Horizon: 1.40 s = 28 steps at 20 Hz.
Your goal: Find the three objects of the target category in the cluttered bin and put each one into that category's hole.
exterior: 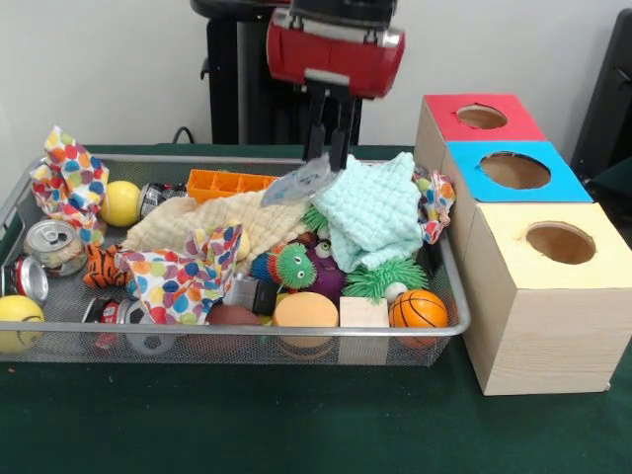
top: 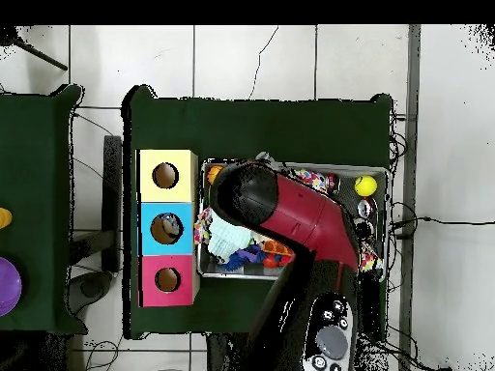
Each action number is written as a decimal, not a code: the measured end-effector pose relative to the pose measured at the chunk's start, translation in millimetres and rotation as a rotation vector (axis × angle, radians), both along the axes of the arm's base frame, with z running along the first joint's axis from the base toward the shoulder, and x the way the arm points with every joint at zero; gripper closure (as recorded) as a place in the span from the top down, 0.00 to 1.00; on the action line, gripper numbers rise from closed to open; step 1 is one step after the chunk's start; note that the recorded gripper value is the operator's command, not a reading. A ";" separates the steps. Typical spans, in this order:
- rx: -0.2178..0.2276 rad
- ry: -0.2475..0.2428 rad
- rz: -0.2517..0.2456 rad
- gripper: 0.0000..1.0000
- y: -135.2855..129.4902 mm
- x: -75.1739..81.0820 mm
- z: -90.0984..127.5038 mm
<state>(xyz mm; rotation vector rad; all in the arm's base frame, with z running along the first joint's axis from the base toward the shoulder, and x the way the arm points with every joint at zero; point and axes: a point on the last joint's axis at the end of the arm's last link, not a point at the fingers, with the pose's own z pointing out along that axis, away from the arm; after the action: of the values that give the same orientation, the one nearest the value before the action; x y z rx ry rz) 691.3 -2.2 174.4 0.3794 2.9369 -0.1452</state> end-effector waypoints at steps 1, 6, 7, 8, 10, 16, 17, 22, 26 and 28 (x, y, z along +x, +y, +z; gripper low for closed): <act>0.012 -0.003 -0.008 0.00 1.3 -0.6 9.1; 0.056 0.007 -0.018 0.00 17.2 -8.6 38.0; 0.063 0.011 -0.018 0.00 23.4 -11.7 43.0; 0.071 0.015 -0.018 0.00 29.7 -14.7 47.9; 0.094 0.027 -0.025 0.00 57.2 -25.7 62.2; 0.132 0.023 -0.068 0.00 107.9 -42.5 79.5; 0.139 0.023 -0.079 0.00 114.0 -44.6 80.3; 0.181 0.033 -0.171 0.00 144.1 -57.6 78.5; 0.192 0.027 -0.218 0.00 154.4 -61.9 75.0; 0.194 0.018 -0.241 0.00 158.8 -64.3 71.5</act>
<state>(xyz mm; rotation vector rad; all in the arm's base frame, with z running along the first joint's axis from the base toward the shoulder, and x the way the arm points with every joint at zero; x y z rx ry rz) 626.9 156.6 245.9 0.7635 2.9207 0.1065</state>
